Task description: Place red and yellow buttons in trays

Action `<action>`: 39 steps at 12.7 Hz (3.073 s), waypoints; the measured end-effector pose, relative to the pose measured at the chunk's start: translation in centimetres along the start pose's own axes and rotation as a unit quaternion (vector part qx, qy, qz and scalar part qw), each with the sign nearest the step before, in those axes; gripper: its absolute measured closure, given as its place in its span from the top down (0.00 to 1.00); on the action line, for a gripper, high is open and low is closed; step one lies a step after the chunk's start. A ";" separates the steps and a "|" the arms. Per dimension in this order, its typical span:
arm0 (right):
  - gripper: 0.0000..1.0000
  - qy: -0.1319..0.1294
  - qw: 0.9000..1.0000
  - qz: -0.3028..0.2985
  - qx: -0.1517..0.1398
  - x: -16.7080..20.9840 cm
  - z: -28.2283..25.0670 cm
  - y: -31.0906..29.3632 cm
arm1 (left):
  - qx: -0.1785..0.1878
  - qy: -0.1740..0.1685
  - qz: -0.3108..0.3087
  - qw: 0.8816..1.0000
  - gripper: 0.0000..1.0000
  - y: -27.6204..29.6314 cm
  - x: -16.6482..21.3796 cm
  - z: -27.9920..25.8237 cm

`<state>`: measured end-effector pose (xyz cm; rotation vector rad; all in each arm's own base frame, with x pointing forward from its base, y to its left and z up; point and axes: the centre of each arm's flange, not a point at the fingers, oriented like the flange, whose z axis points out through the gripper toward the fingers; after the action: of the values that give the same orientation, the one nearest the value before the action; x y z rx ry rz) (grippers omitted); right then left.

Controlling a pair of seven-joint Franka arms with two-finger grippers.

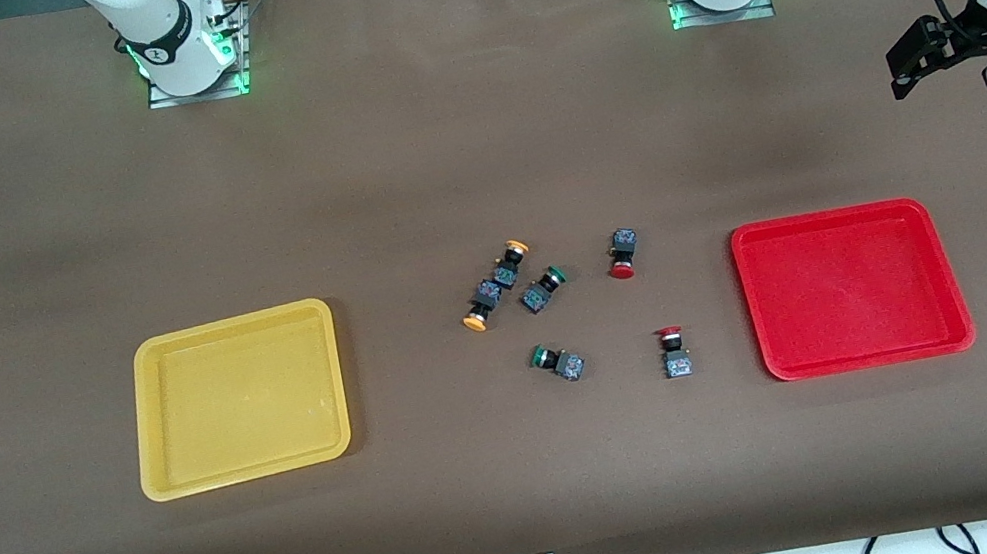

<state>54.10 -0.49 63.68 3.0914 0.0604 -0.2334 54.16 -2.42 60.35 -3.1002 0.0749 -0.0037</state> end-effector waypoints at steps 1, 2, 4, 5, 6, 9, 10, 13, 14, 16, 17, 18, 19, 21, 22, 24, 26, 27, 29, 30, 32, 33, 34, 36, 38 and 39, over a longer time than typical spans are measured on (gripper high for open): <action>1.00 0.000 1.000 0.000 0.000 0.0 0.0 0.0 | 0.000 0.000 0.000 1.000 1.00 0.0 0.0 0.0; 1.00 0.000 1.000 0.000 0.000 0.0 0.0 0.0 | 0.000 0.000 0.000 1.000 1.00 0.0 0.0 0.0; 1.00 0.000 1.000 0.000 0.000 0.0 0.0 0.0 | 0.000 -0.001 -0.001 1.000 1.00 -0.1 0.0 0.0; 1.00 0.000 1.000 0.000 0.000 0.0 0.0 0.0 | 0.000 -0.001 -0.001 1.000 1.00 -0.1 0.0 0.0; 1.00 0.000 1.000 0.000 0.000 0.0 0.0 0.0 | 0.000 -0.001 -0.001 1.000 1.00 -0.1 0.0 0.0; 1.00 0.001 1.000 0.000 0.000 0.1 0.0 0.0 | 0.000 -0.001 -0.001 1.000 1.00 -0.1 0.0 0.0; 1.00 -0.002 1.000 -0.001 -0.002 0.4 0.4 -0.1 | 0.000 -0.001 -0.001 1.000 1.00 -0.1 0.0 0.0; 1.00 -0.022 0.999 -0.018 -0.021 2.2 2.6 -1.8 | 0.000 -0.002 -0.001 1.000 1.00 -0.1 0.0 0.0; 1.00 -0.032 0.998 -0.030 -0.037 3.2 3.8 -3.2 | 0.000 -0.002 -0.001 1.000 1.00 -0.1 0.0 0.0; 1.00 -0.047 0.995 -0.060 -0.059 4.5 5.8 -6.9 | 0.000 -0.004 -0.001 1.000 1.00 -0.1 0.0 0.1; 1.00 -0.049 0.994 -0.068 -0.065 5.2 6.9 -9.4 | 0.000 -0.007 0.000 1.000 1.00 -0.1 -0.1 0.2; 1.00 -0.041 0.995 -0.056 -0.071 6.1 8.2 -12.2 | 0.000 -0.012 0.002 1.000 1.00 0.1 0.0 0.5; 1.00 -0.030 0.997 -0.030 -0.072 7.1 9.8 -15.1 | 0.000 -0.023 0.005 1.000 1.00 0.5 0.3 1.4; 1.00 -0.023 0.998 0.031 -0.052 9.0 14.0 -20.7 | -0.003 -0.070 0.022 0.997 1.00 2.0 1.7 5.5; 1.00 -0.020 0.997 0.065 -0.036 9.8 16.0 -23.2 | -0.003 -0.100 0.037 0.994 1.00 3.8 2.5 8.5; 1.00 -0.016 0.989 0.145 0.001 10.9 19.6 -28.1 | 0.000 -0.131 0.071 0.989 1.00 8.9 4.6 15.2; 1.00 -0.005 0.978 0.205 0.020 10.9 23.1 -33.7 | 0.001 -0.118 0.060 0.991 1.00 13.1 6.7 21.1; 1.00 0.004 0.973 0.230 0.026 10.5 25.0 -36.9 | -0.004 -0.107 0.048 0.993 1.00 14.9 7.4 23.4; 1.00 0.017 0.965 0.261 0.035 9.0 28.6 -42.7 | -0.011 -0.099 0.025 0.995 1.00 19.3 7.5 26.8; 1.00 0.024 0.961 0.273 0.042 8.2 30.3 -45.2 | -0.007 -0.102 0.016 0.995 1.00 21.8 6.8 28.4; 1.00 0.039 0.953 0.294 0.061 7.1 33.3 -49.0 | -0.001 -0.100 0.012 0.995 1.00 26.3 4.1 32.0; 1.00 0.041 0.950 0.302 0.065 6.5 34.8 -50.5 | -0.004 -0.091 0.017 0.996 1.00 27.3 2.4 33.8; 1.00 0.042 0.949 0.306 0.066 6.0 36.1 -51.4 | -0.010 -0.080 0.021 0.997 1.00 27.7 0.8 35.2; 1.00 0.047 0.945 0.314 0.074 6.0 37.9 -52.2 | -0.026 -0.047 0.027 0.998 1.00 27.8 -1.4 36.9; 1.00 0.052 0.943 0.318 0.080 6.5 38.9 -52.1 | -0.043 -0.011 0.032 0.999 1.00 28.4 -2.2 37.9; 1.00 0.054 0.943 0.318 0.083 6.6 39.1 -52.2 | -0.048 -0.001 0.033 0.998 1.00 28.6 -2.4 38.4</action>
<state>52.54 50.15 22.06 3.0705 -0.9788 -0.0398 50.54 -29.31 20.85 -3.1920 0.1826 0.0068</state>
